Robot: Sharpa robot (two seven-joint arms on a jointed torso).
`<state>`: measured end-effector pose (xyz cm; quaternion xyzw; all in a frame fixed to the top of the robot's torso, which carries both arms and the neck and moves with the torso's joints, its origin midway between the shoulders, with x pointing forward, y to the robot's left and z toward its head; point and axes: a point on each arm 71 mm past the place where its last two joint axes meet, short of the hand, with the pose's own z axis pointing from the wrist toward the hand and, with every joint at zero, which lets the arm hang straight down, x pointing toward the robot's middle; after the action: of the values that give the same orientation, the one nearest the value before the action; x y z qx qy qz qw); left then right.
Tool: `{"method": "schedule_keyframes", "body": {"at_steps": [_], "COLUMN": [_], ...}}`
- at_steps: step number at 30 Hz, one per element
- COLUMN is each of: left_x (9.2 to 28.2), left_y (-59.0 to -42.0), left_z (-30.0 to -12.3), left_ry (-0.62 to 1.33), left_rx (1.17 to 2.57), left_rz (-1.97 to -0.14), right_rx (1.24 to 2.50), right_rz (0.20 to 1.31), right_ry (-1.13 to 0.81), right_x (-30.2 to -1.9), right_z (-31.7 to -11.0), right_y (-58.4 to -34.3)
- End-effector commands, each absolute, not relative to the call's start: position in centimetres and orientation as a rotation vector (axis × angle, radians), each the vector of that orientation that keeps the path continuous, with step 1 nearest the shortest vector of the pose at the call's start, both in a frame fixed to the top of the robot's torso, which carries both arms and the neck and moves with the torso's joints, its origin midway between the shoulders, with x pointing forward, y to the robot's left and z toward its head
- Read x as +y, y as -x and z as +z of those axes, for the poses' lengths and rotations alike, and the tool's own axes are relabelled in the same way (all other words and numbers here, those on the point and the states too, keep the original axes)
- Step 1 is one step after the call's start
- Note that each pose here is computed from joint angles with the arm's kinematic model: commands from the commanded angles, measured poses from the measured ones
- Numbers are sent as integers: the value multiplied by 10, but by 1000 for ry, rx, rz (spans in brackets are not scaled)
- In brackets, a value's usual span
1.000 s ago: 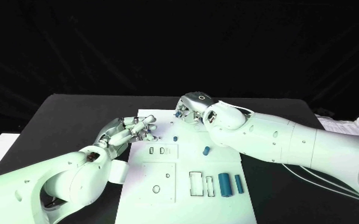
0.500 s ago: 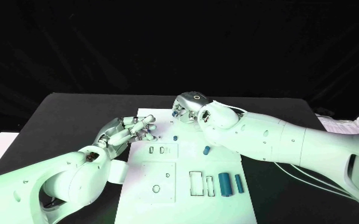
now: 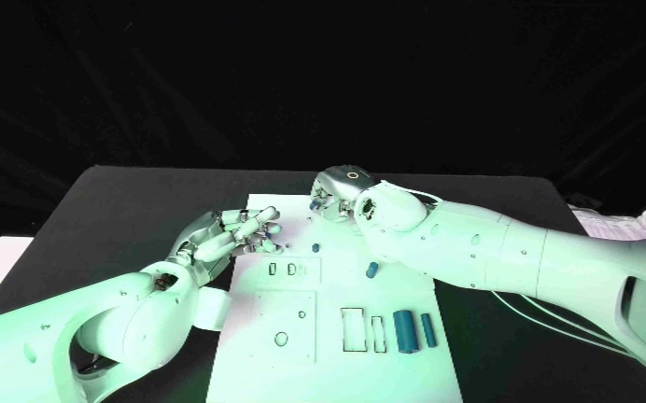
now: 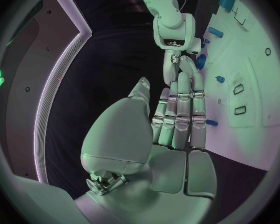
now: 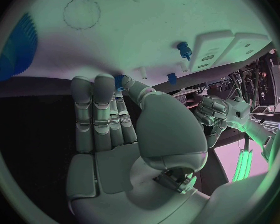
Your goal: Assemble the parts on the task board
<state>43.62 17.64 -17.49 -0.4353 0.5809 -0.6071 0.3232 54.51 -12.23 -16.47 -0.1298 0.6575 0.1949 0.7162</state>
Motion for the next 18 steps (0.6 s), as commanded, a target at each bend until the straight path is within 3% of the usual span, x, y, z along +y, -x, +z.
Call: {"method": "schedule_keyframes", "body": {"at_steps": [1, 11, 18], "left_x": [174, 177, 180], "left_y": [-436, -437, -438], "left_z": [-173, -174, -174], "left_ry": [1134, 1136, 1139], "left_rx": [1532, 1528, 1525], "left_rz": [-1619, -1611, -1605], "right_rx": [1435, 1389, 1433], "right_rz": [422, 504, 555], "right_ry": [267, 212, 92], "right_x": [-125, -141, -183], "right_z": [-163, -153, -139], "right_y": [-546, -531, -514]}}
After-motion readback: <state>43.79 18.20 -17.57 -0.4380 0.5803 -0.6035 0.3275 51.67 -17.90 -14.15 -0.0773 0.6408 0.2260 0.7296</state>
